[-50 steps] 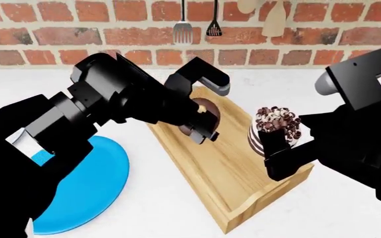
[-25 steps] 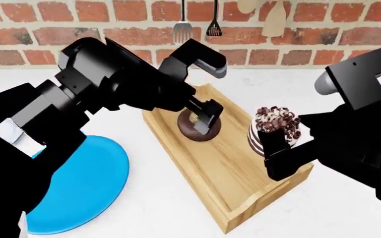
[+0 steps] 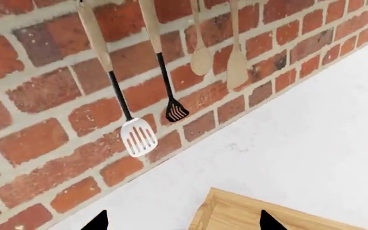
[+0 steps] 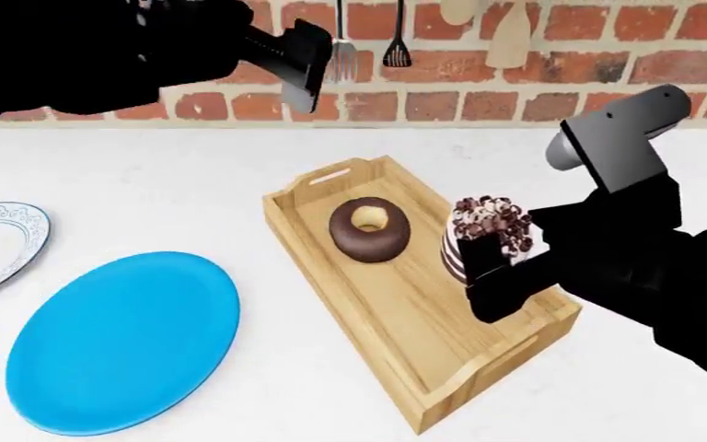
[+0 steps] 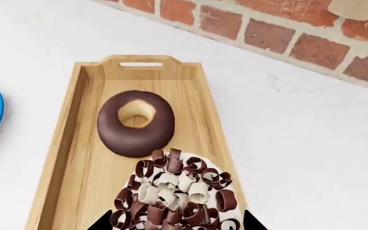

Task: Move the dessert items from the plate to the tray.

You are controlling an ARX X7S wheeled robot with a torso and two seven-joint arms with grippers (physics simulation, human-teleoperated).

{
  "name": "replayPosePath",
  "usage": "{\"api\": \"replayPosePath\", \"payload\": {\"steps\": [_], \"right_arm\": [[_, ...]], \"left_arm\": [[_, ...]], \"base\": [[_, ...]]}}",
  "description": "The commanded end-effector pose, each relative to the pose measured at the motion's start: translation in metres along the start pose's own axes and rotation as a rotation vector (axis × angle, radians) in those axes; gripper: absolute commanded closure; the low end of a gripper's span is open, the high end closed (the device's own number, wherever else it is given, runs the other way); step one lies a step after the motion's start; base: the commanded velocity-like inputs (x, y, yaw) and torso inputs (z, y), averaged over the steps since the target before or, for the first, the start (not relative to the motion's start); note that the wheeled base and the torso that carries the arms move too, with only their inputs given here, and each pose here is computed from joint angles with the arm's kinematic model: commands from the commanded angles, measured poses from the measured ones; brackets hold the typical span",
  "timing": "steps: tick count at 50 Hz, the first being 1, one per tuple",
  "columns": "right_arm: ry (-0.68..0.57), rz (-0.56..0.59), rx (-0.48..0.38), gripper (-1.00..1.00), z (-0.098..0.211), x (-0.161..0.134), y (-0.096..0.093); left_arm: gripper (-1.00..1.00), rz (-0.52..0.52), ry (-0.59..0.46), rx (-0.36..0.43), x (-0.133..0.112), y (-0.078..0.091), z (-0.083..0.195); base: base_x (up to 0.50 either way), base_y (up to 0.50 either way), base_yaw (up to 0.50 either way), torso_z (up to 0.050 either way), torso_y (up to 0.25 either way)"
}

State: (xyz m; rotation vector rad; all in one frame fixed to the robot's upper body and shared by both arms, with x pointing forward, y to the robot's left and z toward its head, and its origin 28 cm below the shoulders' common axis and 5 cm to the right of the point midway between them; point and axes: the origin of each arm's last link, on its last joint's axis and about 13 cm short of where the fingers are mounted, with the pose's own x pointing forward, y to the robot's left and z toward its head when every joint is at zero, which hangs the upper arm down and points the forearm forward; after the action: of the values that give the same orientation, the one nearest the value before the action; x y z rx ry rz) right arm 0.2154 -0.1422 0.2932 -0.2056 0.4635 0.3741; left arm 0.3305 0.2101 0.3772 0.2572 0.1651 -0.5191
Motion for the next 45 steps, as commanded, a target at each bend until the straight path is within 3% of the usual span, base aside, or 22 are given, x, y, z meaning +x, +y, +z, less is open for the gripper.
{"api": "replayPosePath", "payload": {"steps": [1, 25, 33, 45], "right_arm": [[0.005, 0.003, -0.008, 1.00, 0.004, 0.023, -0.003], [0.034, 0.056, -0.005, 1.00, -0.005, 0.047, 0.002], [0.053, 0.072, 0.005, 1.00, -0.011, 0.054, 0.003], [0.054, 0.091, -0.001, 1.00, -0.010, 0.052, 0.005]], "left_arm": [[-1.00, 0.195, -0.147, -0.018, -0.050, 0.017, 0.001], [-1.00, 0.211, -0.171, -0.061, -0.052, 0.023, -0.005], [-1.00, 0.196, -0.175, -0.115, -0.051, 0.028, -0.006], [-1.00, 0.200, -0.167, -0.119, -0.052, 0.029, -0.008]], "base": [[0.00, 0.00, 0.00, 0.000, 0.000], [0.00, 0.00, 0.00, 0.000, 0.001], [0.00, 0.00, 0.00, 0.000, 0.001], [0.00, 0.00, 0.00, 0.001, 0.001]]}}
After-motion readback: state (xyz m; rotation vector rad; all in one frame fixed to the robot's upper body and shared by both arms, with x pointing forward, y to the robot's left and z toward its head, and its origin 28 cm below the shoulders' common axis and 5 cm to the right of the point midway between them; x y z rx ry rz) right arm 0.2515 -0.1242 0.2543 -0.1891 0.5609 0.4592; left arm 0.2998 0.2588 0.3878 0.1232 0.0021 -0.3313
